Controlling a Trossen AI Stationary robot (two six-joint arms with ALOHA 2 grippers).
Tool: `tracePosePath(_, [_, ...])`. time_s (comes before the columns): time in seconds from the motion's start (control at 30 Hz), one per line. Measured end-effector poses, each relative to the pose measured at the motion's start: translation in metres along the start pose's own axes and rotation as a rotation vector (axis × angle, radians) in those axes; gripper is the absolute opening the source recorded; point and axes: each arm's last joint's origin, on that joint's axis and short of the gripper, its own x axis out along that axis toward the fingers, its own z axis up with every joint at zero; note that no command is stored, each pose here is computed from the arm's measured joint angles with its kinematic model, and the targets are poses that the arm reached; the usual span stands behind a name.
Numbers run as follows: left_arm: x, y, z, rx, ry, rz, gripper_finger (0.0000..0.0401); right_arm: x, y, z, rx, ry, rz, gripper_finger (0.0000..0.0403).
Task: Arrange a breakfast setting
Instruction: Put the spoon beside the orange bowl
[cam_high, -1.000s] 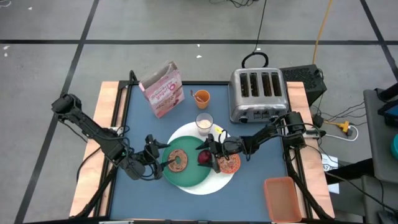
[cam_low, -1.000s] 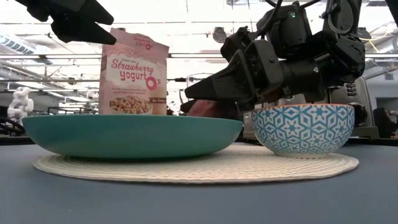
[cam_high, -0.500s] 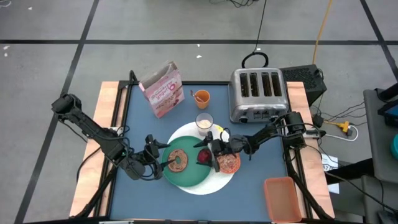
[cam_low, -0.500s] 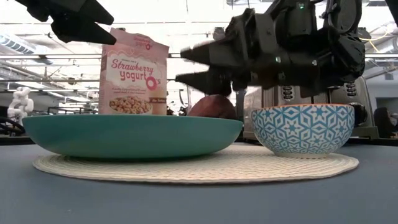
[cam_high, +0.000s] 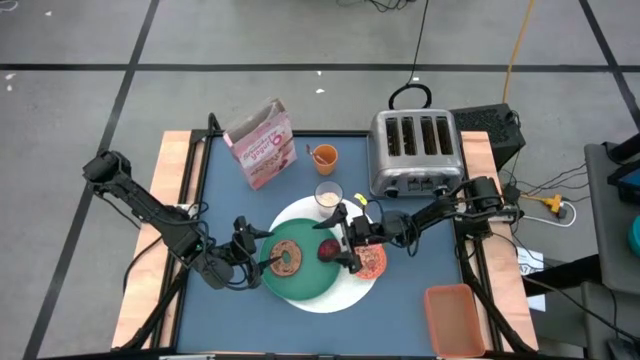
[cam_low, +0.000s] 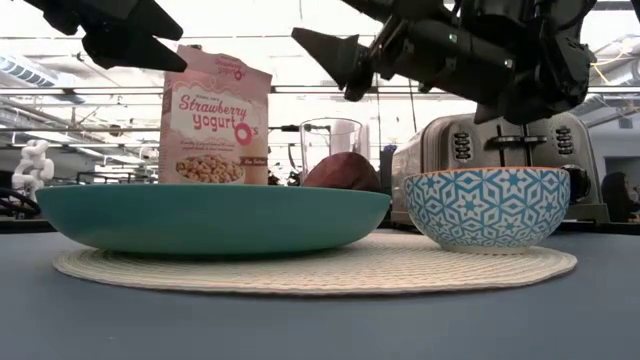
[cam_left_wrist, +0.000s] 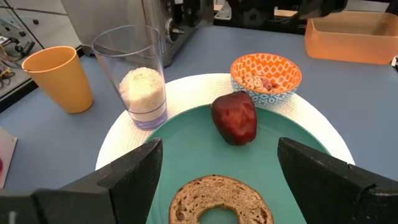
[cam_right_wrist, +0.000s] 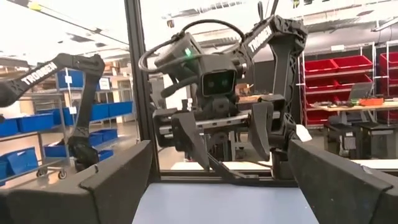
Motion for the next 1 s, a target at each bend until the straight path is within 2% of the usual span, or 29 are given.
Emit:
tracePosePath(0.2, [0.0,0.0,0.0,0.0,0.0,0.001,0.0322,0.002,0.0,0.014,0.059,-0.032,-0.007,0.0368])
tracePosePath(0.3, [0.0,0.0,0.0,0.001,0.0,0.0,0.0322,0.007,-0.007,0.023,0.061,0.0,-0.074,0.0368])
tracePosePath(0.53, [0.0,0.0,0.0,0.001,0.0,0.0,0.0322,0.038,-0.033,0.047,-0.013,0.342,-0.209,0.0368])
tracePosePath(0.67, [0.0,0.0,0.0,0.001,0.0,0.0,0.0321,0.056,-0.052,0.069,-0.074,0.509,-0.363,0.0368])
tracePosePath(0.83, [0.0,0.0,0.0,0.001,0.0,0.001,0.0321,0.067,-0.072,0.1,-0.136,0.628,-0.544,0.0368])
tracePosePath(1.0, [0.0,0.0,0.0,0.001,0.0,0.0,0.0321,0.065,-0.096,0.118,-0.194,0.679,-0.589,0.0368])
